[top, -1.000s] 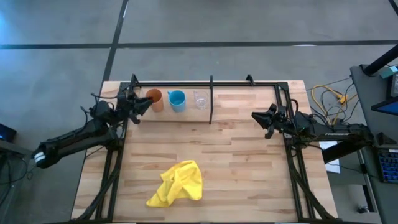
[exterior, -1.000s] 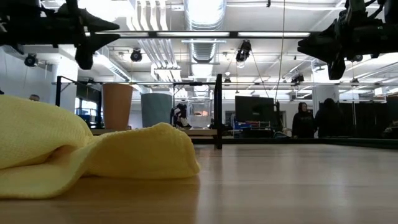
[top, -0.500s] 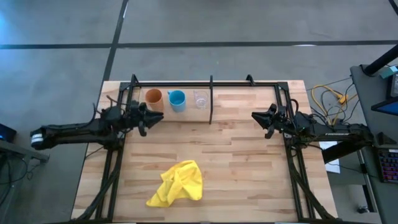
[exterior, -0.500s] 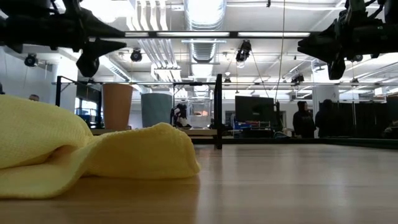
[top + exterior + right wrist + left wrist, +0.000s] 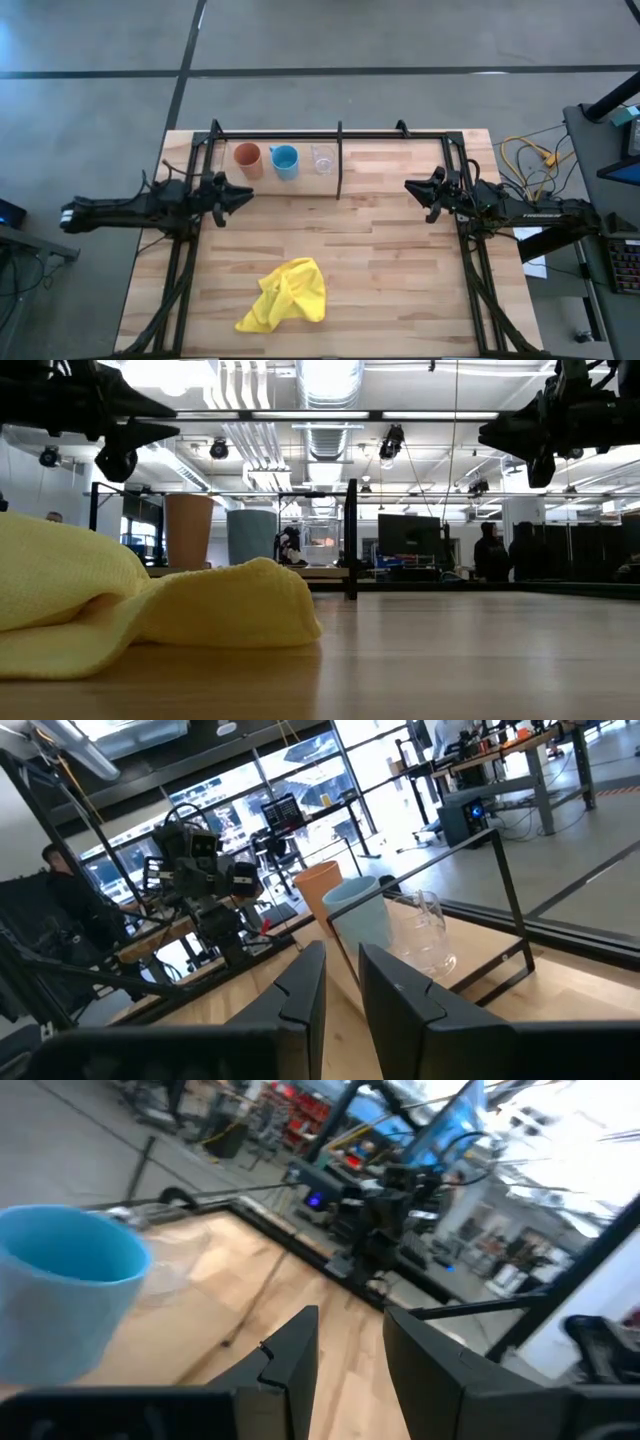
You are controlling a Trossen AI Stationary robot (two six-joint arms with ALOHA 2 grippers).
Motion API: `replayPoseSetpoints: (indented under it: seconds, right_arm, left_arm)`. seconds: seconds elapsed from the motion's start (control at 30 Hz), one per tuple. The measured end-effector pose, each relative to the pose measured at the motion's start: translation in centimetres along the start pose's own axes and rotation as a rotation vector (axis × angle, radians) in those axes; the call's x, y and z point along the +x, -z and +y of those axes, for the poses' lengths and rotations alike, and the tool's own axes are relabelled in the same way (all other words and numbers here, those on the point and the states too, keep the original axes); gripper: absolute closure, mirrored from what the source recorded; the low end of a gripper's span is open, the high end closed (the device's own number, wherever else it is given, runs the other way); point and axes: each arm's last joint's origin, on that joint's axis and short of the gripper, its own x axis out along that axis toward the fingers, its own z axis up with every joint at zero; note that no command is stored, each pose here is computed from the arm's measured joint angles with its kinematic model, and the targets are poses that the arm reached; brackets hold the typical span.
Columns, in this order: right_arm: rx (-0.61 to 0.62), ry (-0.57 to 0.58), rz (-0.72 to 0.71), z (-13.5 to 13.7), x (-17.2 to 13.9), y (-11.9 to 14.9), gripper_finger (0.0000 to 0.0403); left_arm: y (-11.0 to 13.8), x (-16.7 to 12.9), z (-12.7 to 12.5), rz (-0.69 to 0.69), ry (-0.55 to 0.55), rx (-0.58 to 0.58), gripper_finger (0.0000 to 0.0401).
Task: Stack small to large cups/mugs on shelf
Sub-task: Return to Home Position
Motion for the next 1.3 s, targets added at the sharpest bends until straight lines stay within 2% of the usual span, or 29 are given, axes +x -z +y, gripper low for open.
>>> replayPoseSetpoints:
  seconds: [0.23, 0.4, 0.57, 0.67, 0.77, 0.97, 1.13, 1.3]
  right_arm:
    - [-0.019, 0.000, 0.002, 0.0, 0.0, 0.0, 0.0344]
    - [-0.023, -0.003, 0.002, 0.0, 0.0, 0.0, 0.0344]
    - [-0.003, -0.066, 0.026, 0.2, 0.0, 0.1, 0.0344]
    - [0.008, -0.074, 0.047, 0.0, 0.0, 0.6, 0.0344]
    - [0.028, -0.071, 0.058, -0.3, -0.1, 1.3, 0.0344]
    - [0.062, -0.070, 0.060, -1.0, -0.7, 2.7, 0.0344]
    - [0.034, -0.049, 0.105, -1.3, -1.1, 3.1, 0.0344]
    - [-0.046, -0.042, 0.133, -1.5, -1.2, 3.4, 0.0344]
  left_arm:
    - [1.5, -0.8, 1.3, -0.011, -0.068, 0.038, 0.0299]
    - [3.1, -1.2, 2.3, -0.039, -0.054, 0.025, 0.0299]
    - [3.1, -1.6, 2.4, -0.112, -0.013, 0.048, 0.0299]
    - [3.5, -1.4, 2.7, -0.082, -0.036, 0.076, 0.0299]
    - [4.2, -1.3, 3.0, -0.034, -0.059, 0.056, 0.0299]
    - [4.3, -1.2, 3.0, 0.005, -0.054, 0.060, 0.0299]
    - [4.4, -1.2, 3.0, 0.017, -0.055, 0.024, 0.0299]
    - [4.6, -1.1, 3.0, 0.044, -0.037, 0.015, 0.0299]
